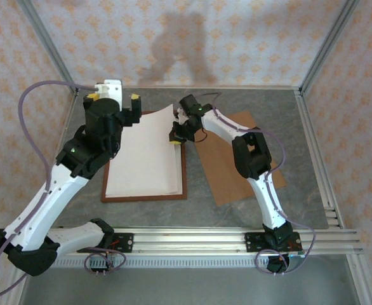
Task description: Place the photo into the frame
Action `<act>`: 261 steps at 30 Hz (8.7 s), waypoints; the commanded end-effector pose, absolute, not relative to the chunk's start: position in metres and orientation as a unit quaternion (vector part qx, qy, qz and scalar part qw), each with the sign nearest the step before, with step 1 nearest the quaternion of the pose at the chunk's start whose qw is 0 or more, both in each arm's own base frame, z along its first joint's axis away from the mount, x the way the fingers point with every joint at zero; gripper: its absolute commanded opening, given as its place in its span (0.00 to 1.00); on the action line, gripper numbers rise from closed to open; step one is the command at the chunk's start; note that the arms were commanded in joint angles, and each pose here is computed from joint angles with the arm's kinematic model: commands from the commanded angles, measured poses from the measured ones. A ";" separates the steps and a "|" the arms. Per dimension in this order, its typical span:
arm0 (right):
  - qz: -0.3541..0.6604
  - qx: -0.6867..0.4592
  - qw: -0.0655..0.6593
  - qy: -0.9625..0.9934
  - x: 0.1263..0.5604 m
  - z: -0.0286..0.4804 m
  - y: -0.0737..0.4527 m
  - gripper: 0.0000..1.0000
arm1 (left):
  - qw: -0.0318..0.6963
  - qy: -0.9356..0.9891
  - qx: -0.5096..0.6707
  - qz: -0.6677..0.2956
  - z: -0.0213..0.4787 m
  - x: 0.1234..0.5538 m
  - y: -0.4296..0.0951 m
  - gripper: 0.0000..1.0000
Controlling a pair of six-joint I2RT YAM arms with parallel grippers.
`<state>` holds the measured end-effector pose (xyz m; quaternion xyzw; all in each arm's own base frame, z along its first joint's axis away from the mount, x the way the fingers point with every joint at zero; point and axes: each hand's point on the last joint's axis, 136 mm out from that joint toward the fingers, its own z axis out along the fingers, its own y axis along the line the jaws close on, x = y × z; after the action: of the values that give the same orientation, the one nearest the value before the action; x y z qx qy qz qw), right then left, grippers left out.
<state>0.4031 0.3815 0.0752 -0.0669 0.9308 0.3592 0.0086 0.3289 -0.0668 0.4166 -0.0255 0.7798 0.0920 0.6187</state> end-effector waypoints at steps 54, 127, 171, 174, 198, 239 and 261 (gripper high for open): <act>0.232 0.008 0.152 0.961 0.430 0.119 0.212 0.68 | 0.448 0.889 -0.041 -0.080 0.235 0.362 -0.143 0.99; 0.121 0.050 0.185 0.974 0.381 0.088 0.126 0.73 | 0.331 0.932 -0.015 -0.144 0.109 0.500 -0.238 0.96; 0.110 0.187 0.071 0.974 0.406 0.020 0.002 0.89 | 0.207 0.964 0.009 -0.169 0.030 0.362 -0.372 0.90; 0.131 0.195 0.078 0.969 0.391 0.025 0.009 0.88 | 0.208 0.963 0.006 -0.169 0.029 0.365 -0.370 0.90; 0.137 0.231 0.133 0.954 0.372 0.045 0.009 0.83 | 0.249 0.965 0.021 -0.078 0.042 0.408 -0.322 0.92; 0.047 0.227 0.140 0.963 0.375 0.046 -0.022 0.86 | 0.218 0.973 0.035 -0.071 0.025 0.409 -0.350 0.98; 0.180 0.220 0.089 0.955 0.363 0.015 0.026 0.81 | 0.164 0.976 0.009 -0.143 -0.008 0.379 -0.370 0.99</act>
<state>0.3758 0.0016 0.0282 0.2264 0.9583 0.1238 0.1229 0.4108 -0.3494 0.0268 0.0086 0.9675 -0.0958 0.2340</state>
